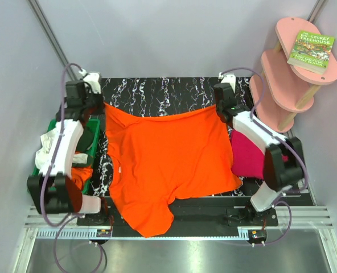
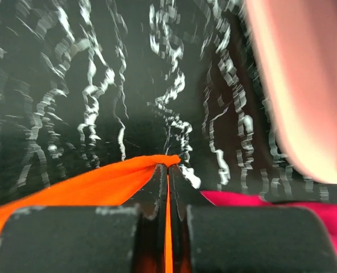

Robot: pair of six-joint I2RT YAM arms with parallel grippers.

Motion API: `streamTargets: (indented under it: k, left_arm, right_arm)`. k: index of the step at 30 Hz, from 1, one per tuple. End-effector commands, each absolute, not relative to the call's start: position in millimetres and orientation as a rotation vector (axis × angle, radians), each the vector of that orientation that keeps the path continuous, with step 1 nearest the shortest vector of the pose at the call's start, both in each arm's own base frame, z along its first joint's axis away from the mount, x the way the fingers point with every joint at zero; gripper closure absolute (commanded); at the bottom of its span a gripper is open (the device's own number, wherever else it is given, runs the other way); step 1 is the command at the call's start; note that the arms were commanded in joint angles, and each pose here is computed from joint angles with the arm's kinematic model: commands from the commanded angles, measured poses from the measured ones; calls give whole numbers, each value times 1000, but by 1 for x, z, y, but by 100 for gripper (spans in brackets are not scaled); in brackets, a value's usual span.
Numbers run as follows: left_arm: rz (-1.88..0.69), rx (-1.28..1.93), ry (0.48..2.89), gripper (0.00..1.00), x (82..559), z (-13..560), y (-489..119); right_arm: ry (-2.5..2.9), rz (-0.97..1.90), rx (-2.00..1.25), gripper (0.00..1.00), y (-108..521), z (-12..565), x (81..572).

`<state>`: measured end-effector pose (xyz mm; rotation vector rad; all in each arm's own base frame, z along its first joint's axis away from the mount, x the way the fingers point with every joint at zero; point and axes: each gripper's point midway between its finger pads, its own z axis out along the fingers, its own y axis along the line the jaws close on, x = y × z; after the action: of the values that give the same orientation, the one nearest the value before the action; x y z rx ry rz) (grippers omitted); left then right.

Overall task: Fold and stack the t-shirts
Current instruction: Flatten out the tshirt

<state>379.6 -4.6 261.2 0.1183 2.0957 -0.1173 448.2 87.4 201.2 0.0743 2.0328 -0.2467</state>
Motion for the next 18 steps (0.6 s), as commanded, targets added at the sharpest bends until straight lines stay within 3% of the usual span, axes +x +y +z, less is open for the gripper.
streamTargets:
  k: [1, 9, 10, 18]
  left_arm:
    - [-64, 153, 2026, 100, 450, 247, -5]
    - [8, 128, 2047, 100, 542, 225, 8]
    - [9, 132, 2085, 100, 552, 206, 8]
    - [42, 119, 2050, 100, 618, 223, 15]
  right_arm:
    - [1989, -165, 160, 100, 96, 186, 506]
    - [2072, -218, 126, 100, 95, 123, 570]
    - [2058, -217, 130, 100, 95, 131, 579]
    - [2046, -215, 160, 100, 81, 129, 626]
